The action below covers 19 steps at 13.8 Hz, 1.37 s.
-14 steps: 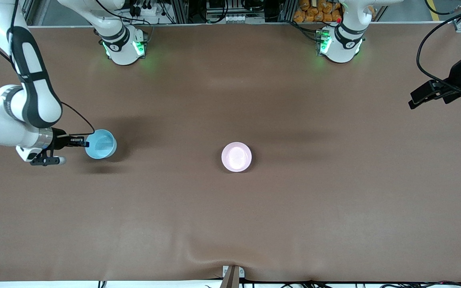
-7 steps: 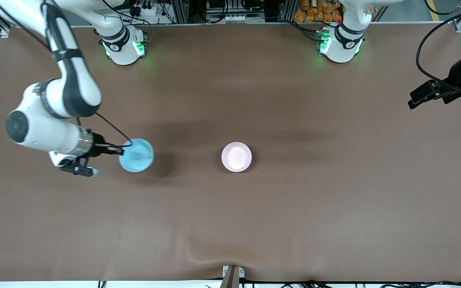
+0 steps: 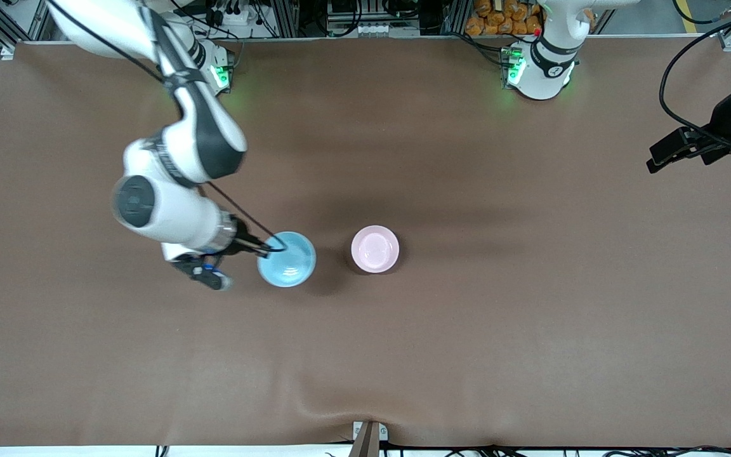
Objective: Stack pink and blue bowls on white bowl
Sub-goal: 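Carry the blue bowl with the right gripper onto the pink bowl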
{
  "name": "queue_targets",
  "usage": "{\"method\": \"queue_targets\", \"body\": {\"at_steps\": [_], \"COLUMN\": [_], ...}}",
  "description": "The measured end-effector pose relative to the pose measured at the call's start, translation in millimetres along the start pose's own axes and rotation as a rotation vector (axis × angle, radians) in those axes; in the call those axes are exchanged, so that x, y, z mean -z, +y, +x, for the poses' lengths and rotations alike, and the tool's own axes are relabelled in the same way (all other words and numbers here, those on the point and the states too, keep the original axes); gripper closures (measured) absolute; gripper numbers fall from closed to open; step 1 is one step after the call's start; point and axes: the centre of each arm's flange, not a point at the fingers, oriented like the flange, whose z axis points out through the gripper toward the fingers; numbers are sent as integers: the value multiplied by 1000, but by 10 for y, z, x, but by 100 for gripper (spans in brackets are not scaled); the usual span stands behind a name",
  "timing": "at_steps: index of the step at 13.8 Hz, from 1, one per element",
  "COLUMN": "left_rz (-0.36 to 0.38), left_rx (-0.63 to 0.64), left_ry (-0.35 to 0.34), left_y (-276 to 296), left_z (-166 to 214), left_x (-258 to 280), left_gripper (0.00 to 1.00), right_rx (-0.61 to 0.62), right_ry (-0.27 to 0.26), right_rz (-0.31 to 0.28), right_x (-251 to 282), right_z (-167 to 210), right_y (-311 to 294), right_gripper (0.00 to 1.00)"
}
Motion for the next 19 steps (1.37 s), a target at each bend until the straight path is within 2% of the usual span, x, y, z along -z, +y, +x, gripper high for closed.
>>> {"method": "queue_targets", "body": {"at_steps": [4, 8, 13, 19], "left_rz": [0, 0, 1, 1], "left_rx": [1, 1, 1, 0], "left_ry": [-1, -2, -4, -4], "left_y": [-4, -7, -7, -7], "left_z": [1, 1, 1, 1], "left_x": [-5, -10, -17, -20], "left_gripper": [0, 0, 0, 0], "right_rx": [-63, -117, -179, -175], "right_ry": [-25, -8, 7, 14], "right_rz": [-44, -34, -10, -5], "right_x": [-529, -830, -1074, -1323], "right_z": [-474, -914, -1012, -1107], "right_y": [-408, -717, -911, -989], "right_gripper": [98, 98, 98, 98]}}
